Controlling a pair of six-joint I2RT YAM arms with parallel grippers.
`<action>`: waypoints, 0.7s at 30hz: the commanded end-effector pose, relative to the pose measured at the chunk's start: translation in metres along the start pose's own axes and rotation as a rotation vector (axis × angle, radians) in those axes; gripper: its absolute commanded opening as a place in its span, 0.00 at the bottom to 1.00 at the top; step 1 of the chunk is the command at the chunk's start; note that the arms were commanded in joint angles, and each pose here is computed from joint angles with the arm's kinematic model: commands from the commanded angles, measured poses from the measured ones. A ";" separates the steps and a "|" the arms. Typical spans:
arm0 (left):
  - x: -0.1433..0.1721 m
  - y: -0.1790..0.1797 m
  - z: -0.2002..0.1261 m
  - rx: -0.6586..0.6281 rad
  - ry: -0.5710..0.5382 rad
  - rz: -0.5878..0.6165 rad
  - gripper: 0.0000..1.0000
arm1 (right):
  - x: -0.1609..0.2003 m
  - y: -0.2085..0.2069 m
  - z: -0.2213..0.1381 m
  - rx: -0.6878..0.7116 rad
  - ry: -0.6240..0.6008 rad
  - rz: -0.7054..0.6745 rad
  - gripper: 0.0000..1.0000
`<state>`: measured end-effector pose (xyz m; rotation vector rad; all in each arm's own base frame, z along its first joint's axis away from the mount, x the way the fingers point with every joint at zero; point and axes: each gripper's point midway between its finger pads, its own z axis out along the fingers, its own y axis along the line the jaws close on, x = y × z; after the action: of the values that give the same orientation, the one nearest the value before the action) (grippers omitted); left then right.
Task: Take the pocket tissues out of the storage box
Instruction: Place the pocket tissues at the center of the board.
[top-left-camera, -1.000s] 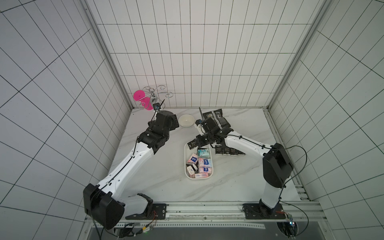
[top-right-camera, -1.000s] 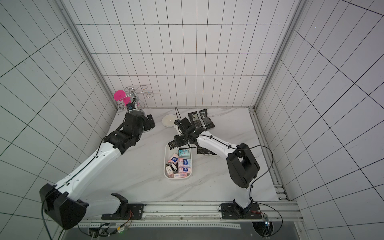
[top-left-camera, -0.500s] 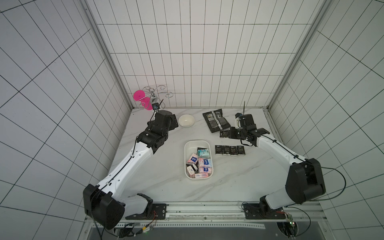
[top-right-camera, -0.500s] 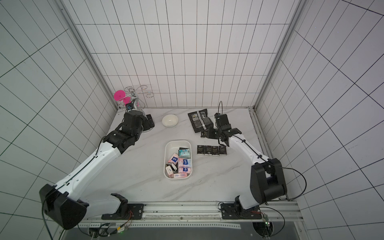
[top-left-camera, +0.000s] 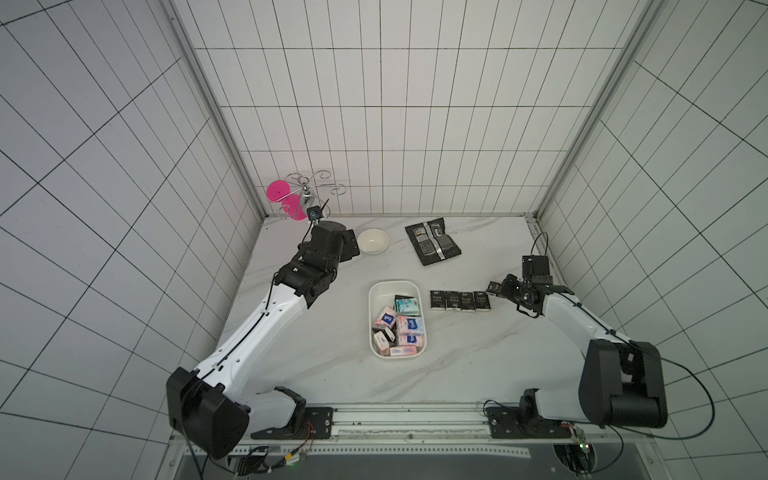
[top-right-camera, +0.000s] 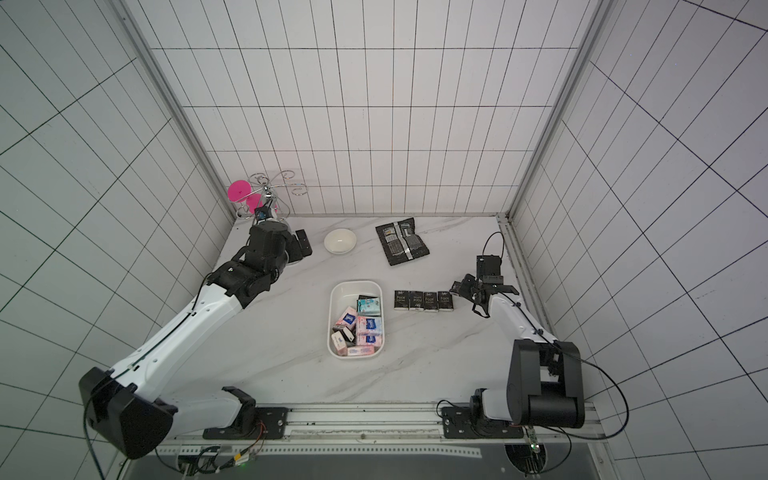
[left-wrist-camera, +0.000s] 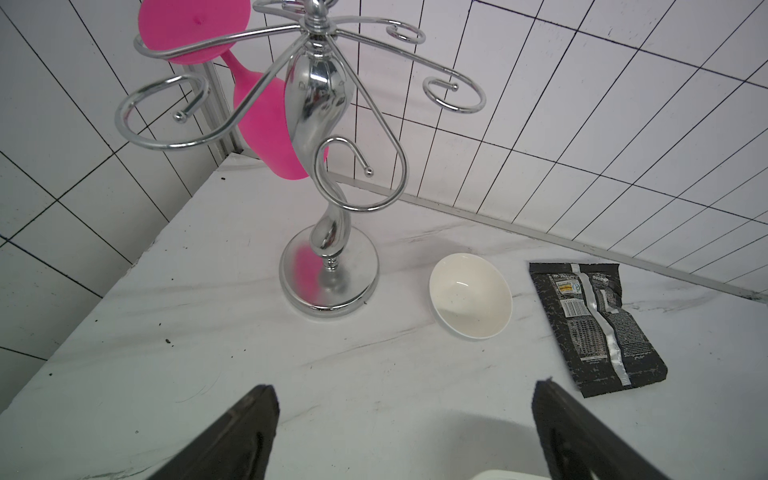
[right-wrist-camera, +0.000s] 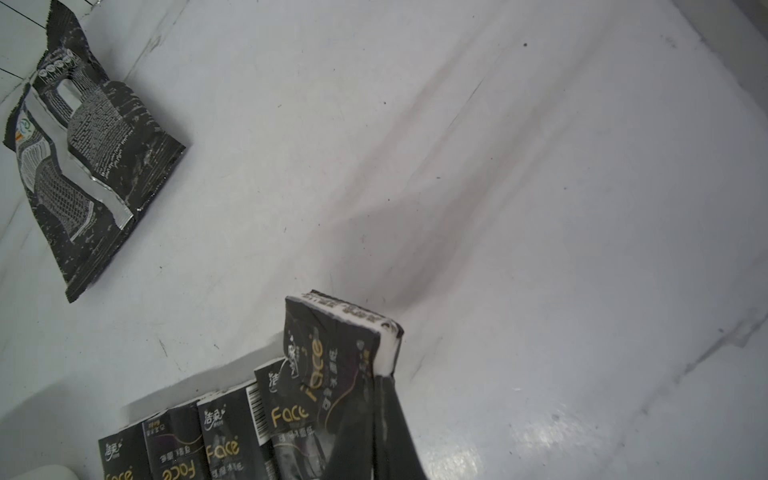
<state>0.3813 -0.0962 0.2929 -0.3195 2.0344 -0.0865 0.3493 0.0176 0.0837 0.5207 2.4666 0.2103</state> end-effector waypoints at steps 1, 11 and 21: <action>-0.005 -0.003 -0.002 0.014 -0.015 -0.008 0.99 | -0.004 -0.018 -0.001 0.042 -0.052 0.056 0.06; -0.004 -0.005 -0.002 0.017 -0.014 -0.008 0.99 | 0.002 -0.033 0.002 0.059 -0.044 0.085 0.11; -0.003 -0.005 -0.001 0.014 -0.015 -0.008 0.99 | 0.008 -0.025 0.006 0.026 0.019 0.058 0.25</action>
<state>0.3808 -0.0990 0.2933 -0.3138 2.0340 -0.0922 0.3387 -0.0002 0.0618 0.6134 2.4813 0.2010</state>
